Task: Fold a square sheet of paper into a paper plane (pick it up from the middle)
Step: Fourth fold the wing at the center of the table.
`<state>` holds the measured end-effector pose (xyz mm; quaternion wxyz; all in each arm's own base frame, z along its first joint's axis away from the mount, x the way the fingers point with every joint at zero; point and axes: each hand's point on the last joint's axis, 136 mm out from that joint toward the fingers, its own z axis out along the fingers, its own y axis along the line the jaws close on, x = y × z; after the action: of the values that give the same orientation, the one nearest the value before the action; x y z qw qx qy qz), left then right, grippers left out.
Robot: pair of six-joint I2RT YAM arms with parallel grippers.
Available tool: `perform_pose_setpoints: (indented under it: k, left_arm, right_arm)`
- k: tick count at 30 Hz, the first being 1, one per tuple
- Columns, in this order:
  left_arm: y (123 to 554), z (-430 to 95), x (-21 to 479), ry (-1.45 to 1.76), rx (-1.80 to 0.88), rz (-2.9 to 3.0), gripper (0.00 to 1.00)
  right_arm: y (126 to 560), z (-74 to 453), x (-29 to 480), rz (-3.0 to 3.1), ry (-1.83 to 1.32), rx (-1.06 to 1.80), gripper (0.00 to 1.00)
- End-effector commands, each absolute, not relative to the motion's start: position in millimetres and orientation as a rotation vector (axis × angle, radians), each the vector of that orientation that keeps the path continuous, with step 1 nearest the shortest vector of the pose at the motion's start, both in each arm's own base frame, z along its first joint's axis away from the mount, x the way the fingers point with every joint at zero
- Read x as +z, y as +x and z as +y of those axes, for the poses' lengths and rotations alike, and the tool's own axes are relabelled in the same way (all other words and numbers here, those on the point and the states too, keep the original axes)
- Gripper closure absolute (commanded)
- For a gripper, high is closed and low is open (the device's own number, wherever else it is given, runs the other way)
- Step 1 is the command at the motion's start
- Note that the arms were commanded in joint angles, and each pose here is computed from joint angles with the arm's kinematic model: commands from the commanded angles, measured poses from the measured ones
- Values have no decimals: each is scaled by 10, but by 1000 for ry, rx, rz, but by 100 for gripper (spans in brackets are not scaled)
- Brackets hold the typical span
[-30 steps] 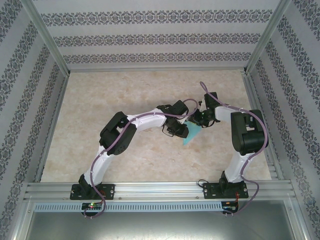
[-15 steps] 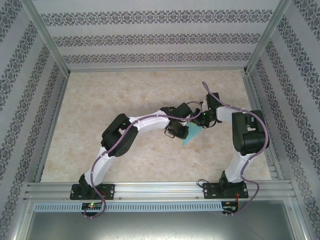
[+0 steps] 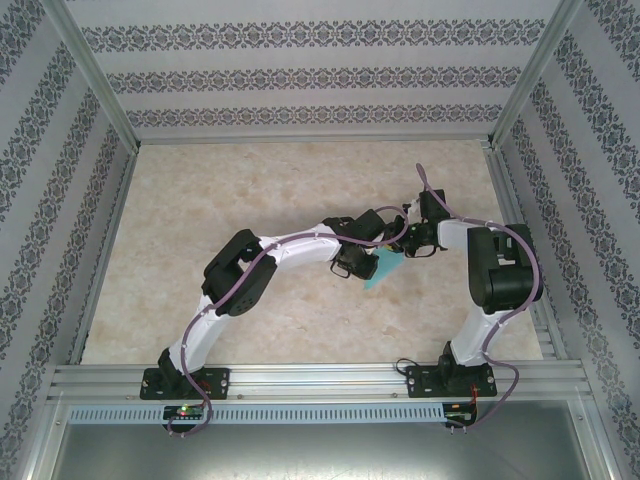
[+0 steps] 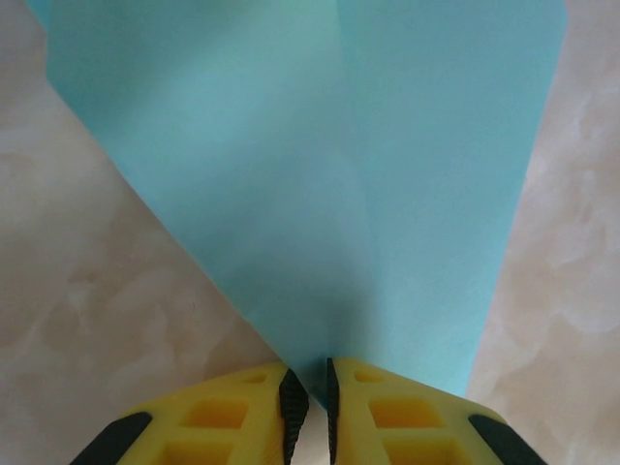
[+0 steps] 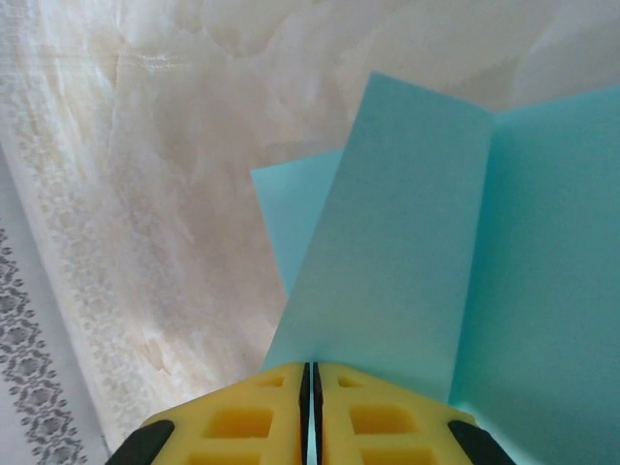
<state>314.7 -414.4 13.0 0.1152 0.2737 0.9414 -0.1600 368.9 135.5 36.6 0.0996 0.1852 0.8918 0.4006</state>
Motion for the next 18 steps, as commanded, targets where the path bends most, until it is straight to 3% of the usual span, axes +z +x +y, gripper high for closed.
perform_pose_setpoints:
  k: [1,18]
  left_arm:
    - [2887,-3461,-872,983,-16,2906,78]
    - [2764,-3196,-954,1038,101,2916,79]
  right_arm:
    - [3752,1439,373,2603,526,1235,88]
    - [4005,1045,85,2653,714,933,86]
